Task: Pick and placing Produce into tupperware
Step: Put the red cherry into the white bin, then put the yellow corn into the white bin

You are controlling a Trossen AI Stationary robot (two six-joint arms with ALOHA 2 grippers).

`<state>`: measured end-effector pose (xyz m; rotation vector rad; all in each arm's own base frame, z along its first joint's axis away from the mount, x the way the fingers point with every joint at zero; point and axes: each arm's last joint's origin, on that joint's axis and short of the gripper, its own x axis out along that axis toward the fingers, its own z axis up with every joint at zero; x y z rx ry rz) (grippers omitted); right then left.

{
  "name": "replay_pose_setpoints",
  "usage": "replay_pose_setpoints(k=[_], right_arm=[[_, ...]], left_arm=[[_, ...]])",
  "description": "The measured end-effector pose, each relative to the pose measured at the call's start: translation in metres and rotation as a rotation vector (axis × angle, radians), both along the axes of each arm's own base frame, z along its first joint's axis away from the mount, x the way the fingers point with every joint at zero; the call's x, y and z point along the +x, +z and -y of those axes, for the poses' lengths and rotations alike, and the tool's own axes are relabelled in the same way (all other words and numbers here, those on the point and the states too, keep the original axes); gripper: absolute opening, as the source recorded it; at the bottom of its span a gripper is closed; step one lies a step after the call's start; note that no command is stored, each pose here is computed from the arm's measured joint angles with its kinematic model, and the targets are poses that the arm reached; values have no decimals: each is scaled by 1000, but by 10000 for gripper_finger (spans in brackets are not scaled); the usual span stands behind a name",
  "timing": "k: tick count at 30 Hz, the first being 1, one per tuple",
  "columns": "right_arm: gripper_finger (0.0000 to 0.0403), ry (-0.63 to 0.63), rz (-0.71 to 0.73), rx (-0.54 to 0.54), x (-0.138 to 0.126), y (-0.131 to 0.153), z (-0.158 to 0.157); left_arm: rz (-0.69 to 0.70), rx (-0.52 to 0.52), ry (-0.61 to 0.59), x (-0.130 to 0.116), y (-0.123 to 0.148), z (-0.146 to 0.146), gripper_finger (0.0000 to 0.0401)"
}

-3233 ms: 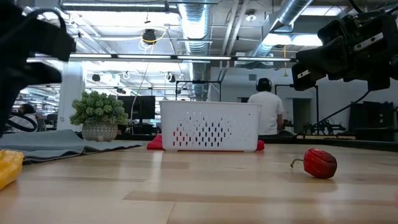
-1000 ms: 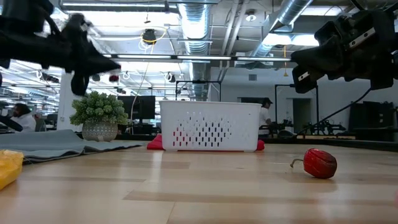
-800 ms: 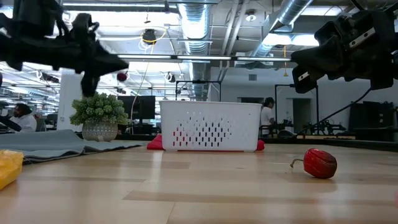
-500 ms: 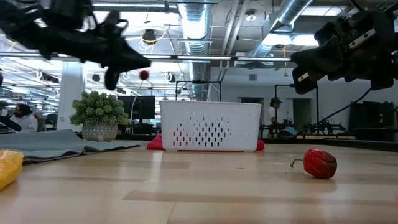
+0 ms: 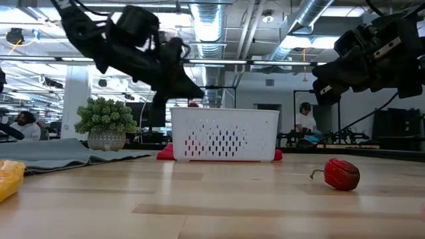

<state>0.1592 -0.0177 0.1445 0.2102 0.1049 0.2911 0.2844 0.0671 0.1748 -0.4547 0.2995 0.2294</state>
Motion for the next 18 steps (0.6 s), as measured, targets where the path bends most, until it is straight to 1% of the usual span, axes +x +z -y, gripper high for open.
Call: replay_pose_setpoints(k=[4, 9, 13, 16, 18], right_arm=[[31, 0, -7, 1, 0, -1, 0], [33, 0, -10, 2, 0, -1, 0], [32, 2, -10, 2, 0, -1, 0], [32, 1, -7, 1, 0, -1, 0], [33, 1, -3, 1, 0, 0, 0]], left_arm=[[-52, -12, 0, 10, -8, -3, 0], [-107, -20, 16, 11, -11, -3, 5], [-146, -25, 17, 10, -15, -3, 32], [-116, -14, 22, 9, -9, -3, 61], [-68, 16, 45, 7, 3, -3, 78]])
